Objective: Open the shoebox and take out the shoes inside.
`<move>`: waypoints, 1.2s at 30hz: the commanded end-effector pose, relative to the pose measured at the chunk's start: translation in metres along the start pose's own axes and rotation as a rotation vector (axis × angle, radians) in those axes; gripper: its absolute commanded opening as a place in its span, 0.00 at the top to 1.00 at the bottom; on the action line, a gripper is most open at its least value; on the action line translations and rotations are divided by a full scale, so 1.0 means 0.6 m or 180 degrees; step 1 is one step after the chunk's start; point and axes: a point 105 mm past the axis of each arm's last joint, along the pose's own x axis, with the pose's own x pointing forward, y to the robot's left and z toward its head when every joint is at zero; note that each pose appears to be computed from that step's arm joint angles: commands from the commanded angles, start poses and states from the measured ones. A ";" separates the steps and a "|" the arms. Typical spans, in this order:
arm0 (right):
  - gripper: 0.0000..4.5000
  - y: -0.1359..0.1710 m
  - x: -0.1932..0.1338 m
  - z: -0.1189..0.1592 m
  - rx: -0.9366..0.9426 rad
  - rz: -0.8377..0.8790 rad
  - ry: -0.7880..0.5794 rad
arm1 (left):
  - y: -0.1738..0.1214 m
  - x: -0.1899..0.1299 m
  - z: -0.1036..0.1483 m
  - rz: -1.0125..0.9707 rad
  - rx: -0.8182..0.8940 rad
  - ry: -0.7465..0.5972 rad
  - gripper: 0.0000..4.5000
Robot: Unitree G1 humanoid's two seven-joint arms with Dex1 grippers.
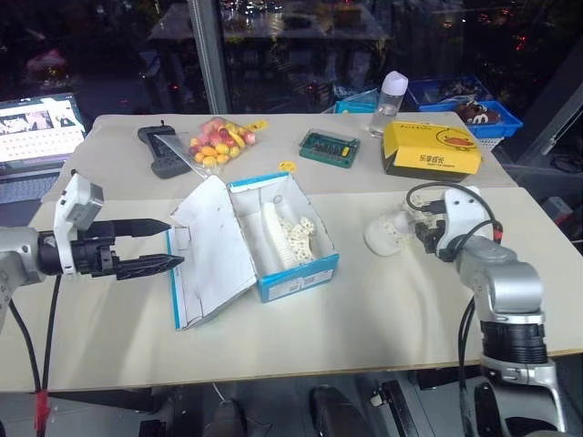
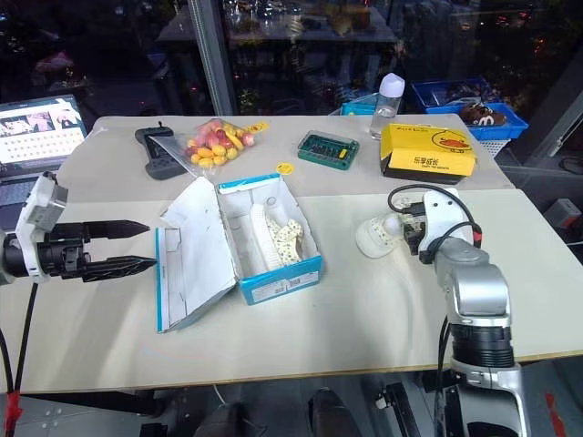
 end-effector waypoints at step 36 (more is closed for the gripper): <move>0.03 0.379 -0.087 0.130 -0.0545 0.2891 0.0055 | -0.009 0.005 -0.002 0.0066 0.0031 -0.0071 0.00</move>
